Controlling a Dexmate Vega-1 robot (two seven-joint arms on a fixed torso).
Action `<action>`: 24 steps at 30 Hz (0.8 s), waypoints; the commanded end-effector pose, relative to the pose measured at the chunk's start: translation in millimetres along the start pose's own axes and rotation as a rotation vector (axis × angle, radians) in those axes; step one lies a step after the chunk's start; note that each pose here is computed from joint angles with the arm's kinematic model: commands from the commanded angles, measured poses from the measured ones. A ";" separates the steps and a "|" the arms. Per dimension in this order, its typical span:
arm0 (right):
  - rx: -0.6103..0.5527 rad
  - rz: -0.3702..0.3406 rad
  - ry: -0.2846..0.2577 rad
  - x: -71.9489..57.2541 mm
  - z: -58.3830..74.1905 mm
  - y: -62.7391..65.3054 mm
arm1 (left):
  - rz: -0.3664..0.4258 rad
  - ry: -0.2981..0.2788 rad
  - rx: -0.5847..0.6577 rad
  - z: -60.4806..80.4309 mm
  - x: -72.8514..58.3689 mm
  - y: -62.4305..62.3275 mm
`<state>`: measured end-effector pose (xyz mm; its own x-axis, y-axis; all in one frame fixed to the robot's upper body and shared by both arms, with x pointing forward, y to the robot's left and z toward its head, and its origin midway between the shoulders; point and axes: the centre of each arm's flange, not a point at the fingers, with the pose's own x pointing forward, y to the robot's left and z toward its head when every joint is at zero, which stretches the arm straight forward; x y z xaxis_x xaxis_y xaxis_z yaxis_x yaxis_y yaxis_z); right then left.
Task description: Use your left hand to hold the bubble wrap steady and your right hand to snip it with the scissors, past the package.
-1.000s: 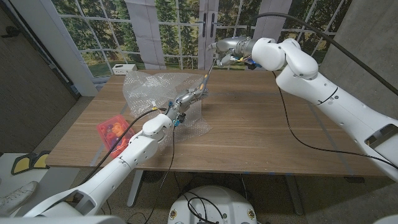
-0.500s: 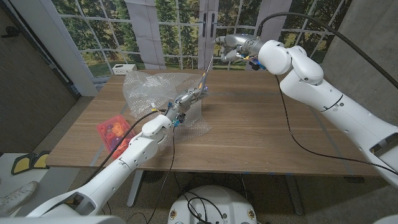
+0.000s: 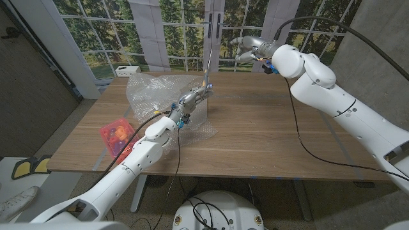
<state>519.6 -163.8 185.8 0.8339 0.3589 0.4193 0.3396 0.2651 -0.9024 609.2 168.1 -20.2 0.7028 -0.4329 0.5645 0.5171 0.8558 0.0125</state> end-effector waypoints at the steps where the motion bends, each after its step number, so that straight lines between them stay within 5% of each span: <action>1: 0.055 -0.006 0.041 1.9 -15.8 4.0 | -0.024 -0.006 -0.080 -5.5 4.2 -2.5; 24: 0.059 -0.017 0.011 7.0 -10.8 6.1 | -0.040 0.009 -0.209 -22.4 9.5 -5.5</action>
<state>531.5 -171.7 181.3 0.8377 0.3384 0.4286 0.3238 0.3241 -0.8889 619.9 157.4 -30.6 0.6888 -0.4588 0.5613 0.6098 0.7853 -0.1065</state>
